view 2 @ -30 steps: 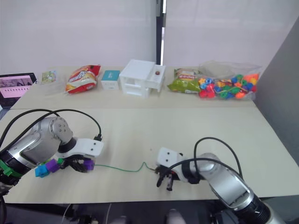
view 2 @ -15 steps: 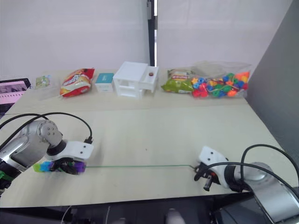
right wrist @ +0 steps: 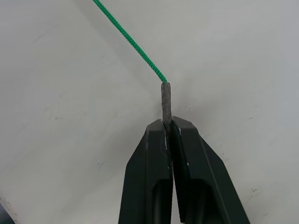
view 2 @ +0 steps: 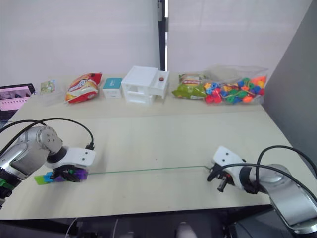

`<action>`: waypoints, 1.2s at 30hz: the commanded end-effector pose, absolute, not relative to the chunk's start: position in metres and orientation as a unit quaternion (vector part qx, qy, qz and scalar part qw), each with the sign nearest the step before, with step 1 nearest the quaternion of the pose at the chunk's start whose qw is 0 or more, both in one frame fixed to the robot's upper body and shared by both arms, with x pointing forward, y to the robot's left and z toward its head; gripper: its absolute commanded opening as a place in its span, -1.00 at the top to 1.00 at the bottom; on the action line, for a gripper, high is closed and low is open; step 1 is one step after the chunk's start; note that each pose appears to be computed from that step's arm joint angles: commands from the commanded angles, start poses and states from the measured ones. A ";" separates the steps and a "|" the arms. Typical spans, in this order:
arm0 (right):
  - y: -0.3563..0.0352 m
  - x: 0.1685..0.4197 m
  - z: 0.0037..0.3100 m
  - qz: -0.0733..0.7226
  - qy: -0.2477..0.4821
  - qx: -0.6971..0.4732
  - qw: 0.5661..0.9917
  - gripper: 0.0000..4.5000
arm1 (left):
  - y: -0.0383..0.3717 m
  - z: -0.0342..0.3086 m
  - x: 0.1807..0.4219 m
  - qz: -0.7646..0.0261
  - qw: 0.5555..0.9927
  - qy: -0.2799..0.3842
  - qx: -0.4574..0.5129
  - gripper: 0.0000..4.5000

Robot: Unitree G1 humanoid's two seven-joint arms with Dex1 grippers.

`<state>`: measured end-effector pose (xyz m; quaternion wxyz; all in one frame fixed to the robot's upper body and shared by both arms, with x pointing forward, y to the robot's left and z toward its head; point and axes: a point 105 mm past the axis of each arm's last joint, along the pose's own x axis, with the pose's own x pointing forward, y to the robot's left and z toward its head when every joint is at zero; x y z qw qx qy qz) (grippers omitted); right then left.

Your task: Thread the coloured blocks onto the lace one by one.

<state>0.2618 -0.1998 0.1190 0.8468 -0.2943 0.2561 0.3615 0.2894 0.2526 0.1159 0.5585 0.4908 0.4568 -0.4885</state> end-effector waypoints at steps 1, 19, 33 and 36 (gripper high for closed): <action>-0.194 0.263 0.122 0.371 0.245 -0.307 0.841 1.00 | 0.265 0.108 0.290 -0.455 0.568 0.474 0.495 0.40; -0.150 0.279 0.059 0.422 0.251 -0.279 0.825 0.57 | 0.231 0.106 0.273 -0.512 0.597 0.386 0.482 -0.33; -0.199 0.236 0.153 0.365 0.120 -0.111 0.916 -0.98 | 0.284 0.194 0.253 -0.376 0.870 0.140 0.287 -1.00; -0.227 0.231 0.146 0.305 0.123 -0.080 0.941 -0.98 | 0.305 0.189 0.233 -0.327 0.908 0.111 0.237 -1.00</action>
